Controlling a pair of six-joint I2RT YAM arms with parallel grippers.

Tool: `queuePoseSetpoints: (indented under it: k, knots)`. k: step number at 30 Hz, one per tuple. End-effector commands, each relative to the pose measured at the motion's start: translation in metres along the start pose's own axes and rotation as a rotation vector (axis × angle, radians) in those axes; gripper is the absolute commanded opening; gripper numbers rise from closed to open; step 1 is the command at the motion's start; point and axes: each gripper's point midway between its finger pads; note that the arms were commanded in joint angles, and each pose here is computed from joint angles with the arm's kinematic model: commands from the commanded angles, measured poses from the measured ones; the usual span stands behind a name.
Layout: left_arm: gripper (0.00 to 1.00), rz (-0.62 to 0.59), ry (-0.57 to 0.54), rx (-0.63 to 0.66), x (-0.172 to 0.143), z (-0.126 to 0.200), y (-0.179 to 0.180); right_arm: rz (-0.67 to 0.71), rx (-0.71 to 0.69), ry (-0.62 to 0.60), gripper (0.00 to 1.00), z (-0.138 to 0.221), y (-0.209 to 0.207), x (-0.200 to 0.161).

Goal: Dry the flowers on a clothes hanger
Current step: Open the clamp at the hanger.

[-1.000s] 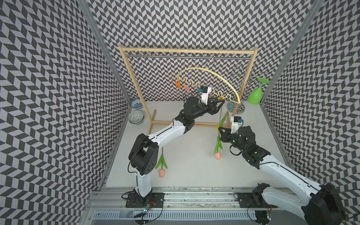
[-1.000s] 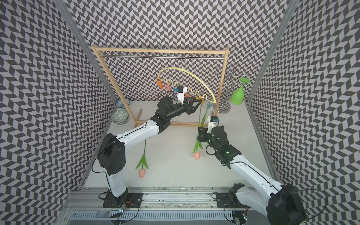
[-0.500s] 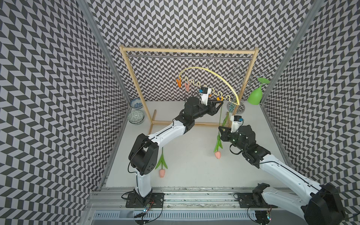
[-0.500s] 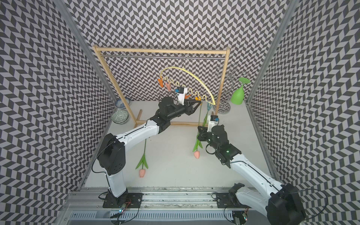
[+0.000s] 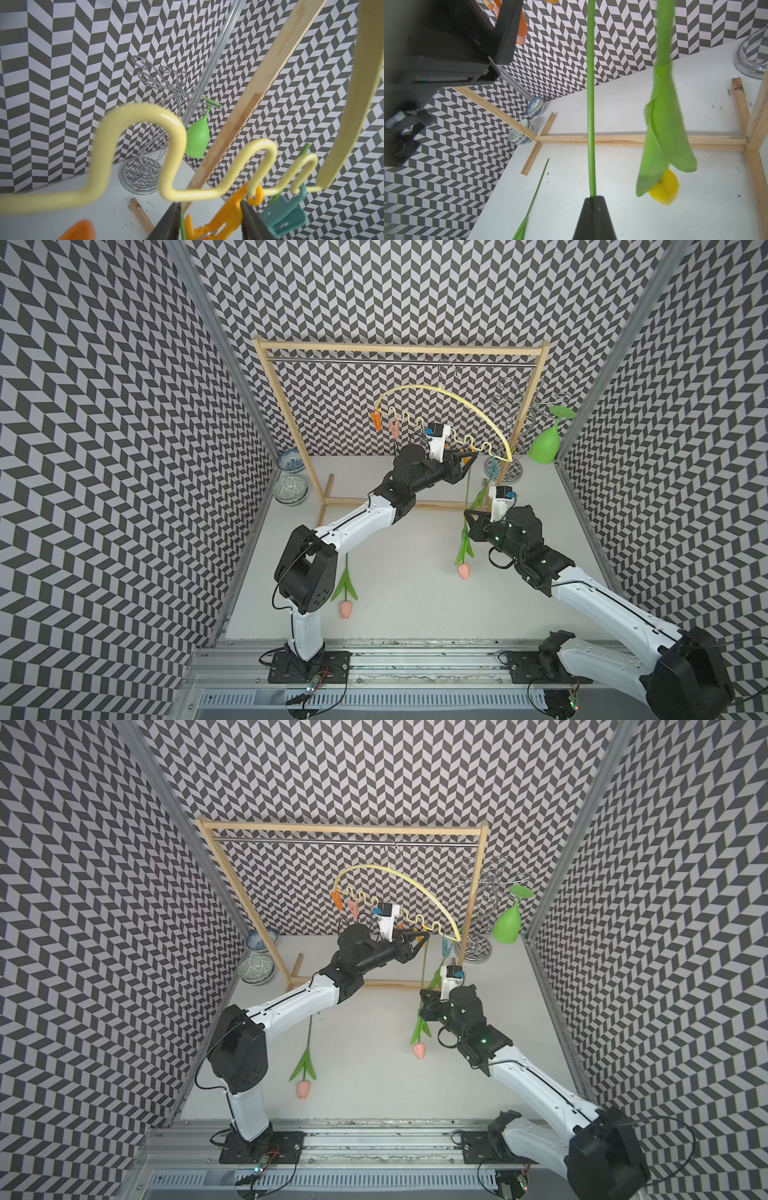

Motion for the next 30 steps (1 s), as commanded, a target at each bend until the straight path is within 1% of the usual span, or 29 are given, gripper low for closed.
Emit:
queuePoseSetpoints:
  k: [1, 6, 14, 17, 20, 26, 30]
  knots:
    - [0.50, -0.009, -0.027, -0.008, 0.017, -0.002, -0.012, 0.009, 0.034, -0.035, 0.00, 0.000, 0.011, 0.016]
    - [0.63, -0.005, -0.008, 0.016, 0.015, -0.006, -0.009, 0.009, 0.033, -0.026, 0.00, -0.002, 0.010, 0.014]
    - [0.69, -0.011, 0.033, 0.044, 0.006, -0.012, -0.010, 0.001, 0.017, -0.027, 0.00, -0.002, 0.007, 0.014]
    - [0.74, -0.003, 0.051, 0.074, 0.000, -0.012, -0.004, -0.005, -0.002, -0.029, 0.00, -0.003, 0.003, 0.012]
    - [0.73, 0.020, 0.069, 0.108, -0.007, -0.013, 0.003, -0.012, -0.010, -0.030, 0.00, -0.003, 0.000, 0.011]
    - [0.60, 0.045, 0.054, 0.132, -0.006, -0.011, 0.006, -0.008, -0.010, -0.023, 0.00, -0.003, 0.001, 0.010]
    - [0.60, 0.050, 0.040, 0.152, 0.002, -0.009, 0.005, -0.007, -0.011, -0.018, 0.00, -0.005, 0.000, 0.008]
Point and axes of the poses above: each gripper's point midway between its finger pads, its own z axis back along the fingers, its own y axis along the line the jaws close on, x = y × z, and after that the axes turned 3 degrees about -z, right-handed
